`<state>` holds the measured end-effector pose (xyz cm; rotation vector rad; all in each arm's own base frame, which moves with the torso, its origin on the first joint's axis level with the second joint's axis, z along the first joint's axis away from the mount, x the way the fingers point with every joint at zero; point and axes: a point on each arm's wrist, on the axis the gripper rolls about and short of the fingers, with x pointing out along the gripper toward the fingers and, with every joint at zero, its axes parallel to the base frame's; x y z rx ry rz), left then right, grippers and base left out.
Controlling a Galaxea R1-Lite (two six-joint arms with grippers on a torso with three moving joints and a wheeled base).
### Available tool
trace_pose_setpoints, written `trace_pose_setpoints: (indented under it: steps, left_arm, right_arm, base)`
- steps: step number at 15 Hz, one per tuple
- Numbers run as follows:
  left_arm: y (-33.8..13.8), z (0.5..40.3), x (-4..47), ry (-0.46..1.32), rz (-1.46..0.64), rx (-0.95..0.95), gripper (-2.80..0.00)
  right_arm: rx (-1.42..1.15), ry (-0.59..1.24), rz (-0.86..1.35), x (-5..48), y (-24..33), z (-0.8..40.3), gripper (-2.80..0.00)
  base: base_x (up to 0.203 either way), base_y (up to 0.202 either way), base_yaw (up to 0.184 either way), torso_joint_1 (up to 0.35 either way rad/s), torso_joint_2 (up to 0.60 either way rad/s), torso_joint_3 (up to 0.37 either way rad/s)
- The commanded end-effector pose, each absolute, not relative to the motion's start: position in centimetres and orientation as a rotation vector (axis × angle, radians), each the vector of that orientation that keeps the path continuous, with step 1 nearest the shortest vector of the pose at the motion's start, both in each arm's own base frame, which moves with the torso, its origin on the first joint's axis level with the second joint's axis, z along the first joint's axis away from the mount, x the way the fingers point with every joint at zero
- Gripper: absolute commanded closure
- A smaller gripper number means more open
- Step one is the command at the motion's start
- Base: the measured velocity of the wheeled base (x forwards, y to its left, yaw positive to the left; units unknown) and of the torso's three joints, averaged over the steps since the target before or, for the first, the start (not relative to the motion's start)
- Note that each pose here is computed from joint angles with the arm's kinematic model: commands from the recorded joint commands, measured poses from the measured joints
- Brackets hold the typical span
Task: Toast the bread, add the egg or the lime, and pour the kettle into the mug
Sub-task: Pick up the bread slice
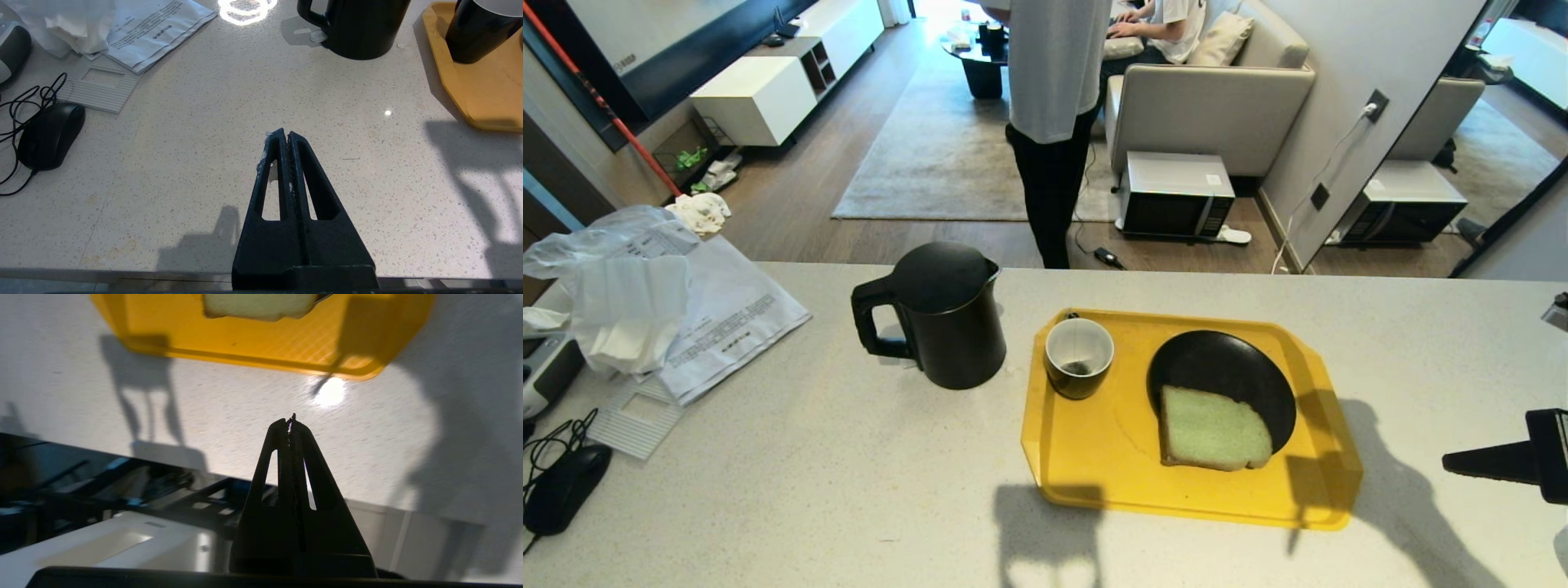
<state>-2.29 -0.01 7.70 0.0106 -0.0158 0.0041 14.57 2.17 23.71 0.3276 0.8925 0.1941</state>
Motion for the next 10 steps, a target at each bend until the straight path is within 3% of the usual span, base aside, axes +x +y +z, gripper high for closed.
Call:
trace_pose_setpoints:
  steps: [1,10]
  left_arm:
    - [0.0,7.7,-2.3,-0.015,0.005,0.011,0.00]
    - [0.0,7.7,-2.3,-0.015,0.005,0.011,0.00]
  right_arm:
    - [0.449,0.995,0.197,15.3,3.3,22.7,0.00]
    - [0.519,1.178,0.128,19.8,4.4,18.2,0.00]
  base:
    - [0.000,0.000,0.000,0.000,0.00,0.000]
    - [0.000,0.000,0.000,0.000,0.00,0.000]
